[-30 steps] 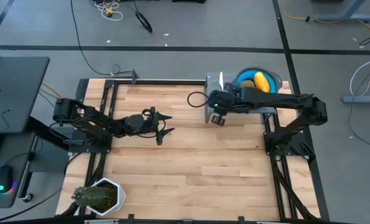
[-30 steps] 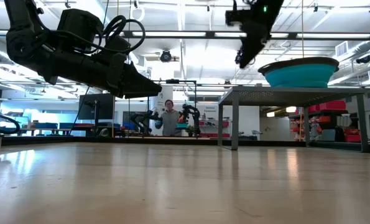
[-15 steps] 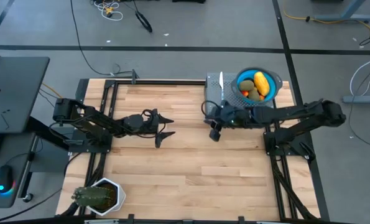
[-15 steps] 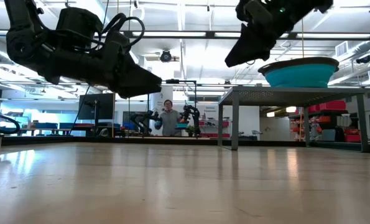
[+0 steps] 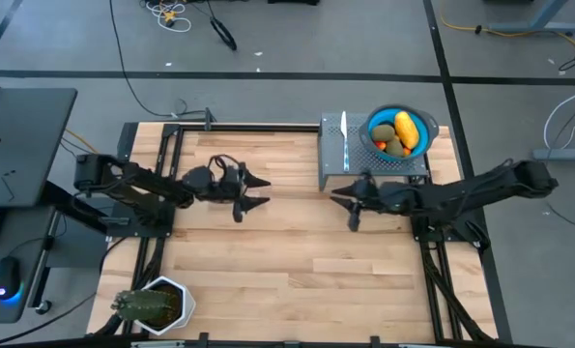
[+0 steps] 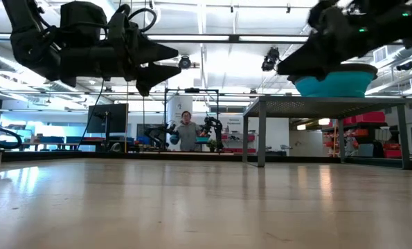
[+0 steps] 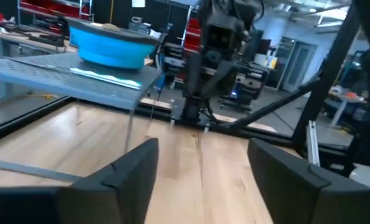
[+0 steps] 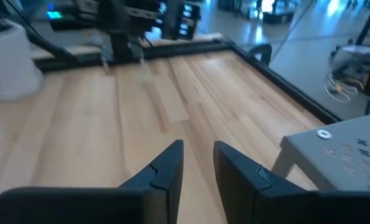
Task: Pick & Place Fruit
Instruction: Return to Home Position
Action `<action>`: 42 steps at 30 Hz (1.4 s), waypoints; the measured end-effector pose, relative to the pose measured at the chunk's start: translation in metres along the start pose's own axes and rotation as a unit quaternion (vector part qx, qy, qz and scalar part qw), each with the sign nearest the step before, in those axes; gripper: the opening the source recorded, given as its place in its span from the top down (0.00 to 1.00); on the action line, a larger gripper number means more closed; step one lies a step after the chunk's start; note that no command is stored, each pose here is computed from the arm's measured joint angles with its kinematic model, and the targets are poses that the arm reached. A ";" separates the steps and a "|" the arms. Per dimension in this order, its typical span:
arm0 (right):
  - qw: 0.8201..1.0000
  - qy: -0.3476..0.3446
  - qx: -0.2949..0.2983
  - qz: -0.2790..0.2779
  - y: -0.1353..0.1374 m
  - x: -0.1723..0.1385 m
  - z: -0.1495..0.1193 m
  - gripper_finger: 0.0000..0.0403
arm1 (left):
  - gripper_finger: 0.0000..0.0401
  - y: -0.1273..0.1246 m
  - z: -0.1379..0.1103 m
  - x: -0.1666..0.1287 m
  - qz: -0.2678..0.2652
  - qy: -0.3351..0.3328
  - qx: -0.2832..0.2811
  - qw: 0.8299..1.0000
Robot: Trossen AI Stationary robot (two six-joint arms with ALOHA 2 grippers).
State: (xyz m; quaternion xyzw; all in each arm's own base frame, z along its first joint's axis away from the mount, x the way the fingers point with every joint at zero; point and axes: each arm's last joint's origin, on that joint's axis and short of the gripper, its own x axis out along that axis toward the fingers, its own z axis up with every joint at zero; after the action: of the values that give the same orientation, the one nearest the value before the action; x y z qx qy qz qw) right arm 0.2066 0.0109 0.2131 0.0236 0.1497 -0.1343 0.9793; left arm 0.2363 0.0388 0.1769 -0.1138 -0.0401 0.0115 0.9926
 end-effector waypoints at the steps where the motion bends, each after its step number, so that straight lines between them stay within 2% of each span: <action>1: 1.000 -0.009 0.002 0.005 -0.001 -0.006 -0.002 0.75 | 0.38 0.003 0.004 -0.002 0.003 -0.001 -0.002 1.000; 5: 0.999 -0.043 0.006 0.027 -0.002 -0.029 -0.005 0.75 | 0.51 0.012 0.016 -0.012 0.033 0.012 0.006 0.999; 9: 0.997 -0.061 0.009 0.046 -0.003 -0.045 -0.019 0.75 | 0.66 0.004 0.027 -0.022 0.054 0.024 0.033 0.998; 13: 0.997 -0.072 0.027 0.018 -0.007 -0.055 -0.043 0.75 | 0.83 -0.011 0.032 -0.032 0.084 0.041 0.071 0.993; 17: 0.995 -0.096 0.038 0.010 -0.010 -0.061 -0.058 0.75 | 0.97 -0.022 0.029 -0.042 0.082 0.035 0.084 0.992; 23: 0.991 -0.124 0.015 0.037 -0.008 -0.068 -0.066 0.75 | 0.97 -0.022 0.001 -0.071 0.077 -0.014 0.067 0.995; 26: 0.993 -0.119 0.000 0.024 -0.010 -0.068 -0.074 0.75 | 0.98 -0.021 -0.007 -0.084 0.072 -0.039 0.063 0.995; 31: 0.993 -0.120 0.006 0.002 -0.012 -0.068 -0.076 0.75 | 0.98 -0.023 -0.006 -0.085 0.039 -0.037 0.060 0.997; 42: 0.989 -0.142 0.014 0.029 -0.008 -0.074 -0.072 0.75 | 0.98 -0.024 0.000 -0.095 0.059 -0.037 0.060 0.996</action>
State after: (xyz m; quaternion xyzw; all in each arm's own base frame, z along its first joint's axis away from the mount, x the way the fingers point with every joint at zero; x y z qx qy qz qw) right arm 0.1158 0.0281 0.1666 0.0221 0.0064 -0.1094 0.9937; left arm 0.1419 0.0127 0.1752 -0.0555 -0.0693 0.0762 0.9931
